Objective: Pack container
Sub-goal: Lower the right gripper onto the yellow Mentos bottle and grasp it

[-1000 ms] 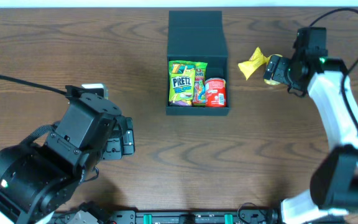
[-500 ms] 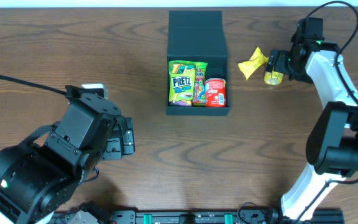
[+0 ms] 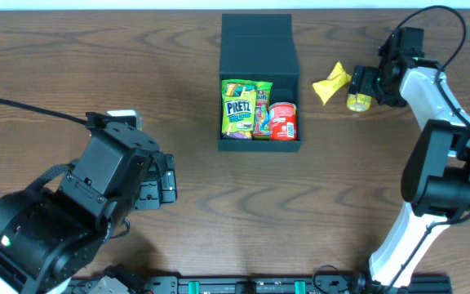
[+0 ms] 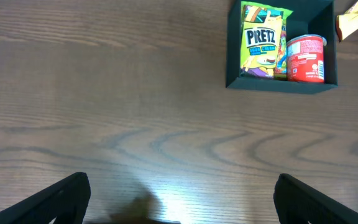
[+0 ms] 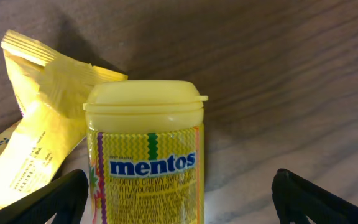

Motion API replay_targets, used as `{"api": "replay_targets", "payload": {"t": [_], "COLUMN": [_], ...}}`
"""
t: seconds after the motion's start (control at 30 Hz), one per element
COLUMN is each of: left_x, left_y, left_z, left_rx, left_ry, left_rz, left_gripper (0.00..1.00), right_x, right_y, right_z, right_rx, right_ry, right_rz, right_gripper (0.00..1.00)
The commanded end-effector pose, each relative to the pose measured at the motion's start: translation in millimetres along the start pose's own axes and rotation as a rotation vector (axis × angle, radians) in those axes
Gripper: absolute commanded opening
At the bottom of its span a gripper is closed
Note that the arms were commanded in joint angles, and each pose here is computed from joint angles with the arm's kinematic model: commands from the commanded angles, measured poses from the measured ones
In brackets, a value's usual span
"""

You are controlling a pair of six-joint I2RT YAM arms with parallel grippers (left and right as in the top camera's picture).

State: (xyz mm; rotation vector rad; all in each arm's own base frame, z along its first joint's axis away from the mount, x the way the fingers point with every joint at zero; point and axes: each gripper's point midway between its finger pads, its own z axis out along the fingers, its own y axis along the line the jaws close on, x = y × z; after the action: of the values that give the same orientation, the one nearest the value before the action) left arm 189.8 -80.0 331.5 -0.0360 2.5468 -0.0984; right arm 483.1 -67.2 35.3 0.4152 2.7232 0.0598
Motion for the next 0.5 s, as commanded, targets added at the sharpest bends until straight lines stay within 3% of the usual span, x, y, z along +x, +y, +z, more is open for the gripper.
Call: {"api": "replay_targets", "payload": {"t": [0.0,0.2,0.47], "left_x": [-1.4,-1.4,-1.4], "left_y": [-0.6,-0.6,-0.6], "left_z": [-2.3,-2.3,-2.3], "left_rx": [0.008,0.008,0.008], "left_ry": [-0.006,-0.006,-0.006], "left_rz": [0.007,0.007,0.007], "left_gripper": [0.95,0.95,0.95], "right_x": [-5.5,-12.3,-11.4], "right_y": [2.6,5.0,9.9], "right_z": [4.8,4.8,6.0], "right_rx": [-0.020,-0.027,-0.031], "right_ry": [-0.008,-0.037,-0.036], "right_rz": [-0.015,-0.018,-0.027], "right_gripper": [0.92,0.80,0.45]}}
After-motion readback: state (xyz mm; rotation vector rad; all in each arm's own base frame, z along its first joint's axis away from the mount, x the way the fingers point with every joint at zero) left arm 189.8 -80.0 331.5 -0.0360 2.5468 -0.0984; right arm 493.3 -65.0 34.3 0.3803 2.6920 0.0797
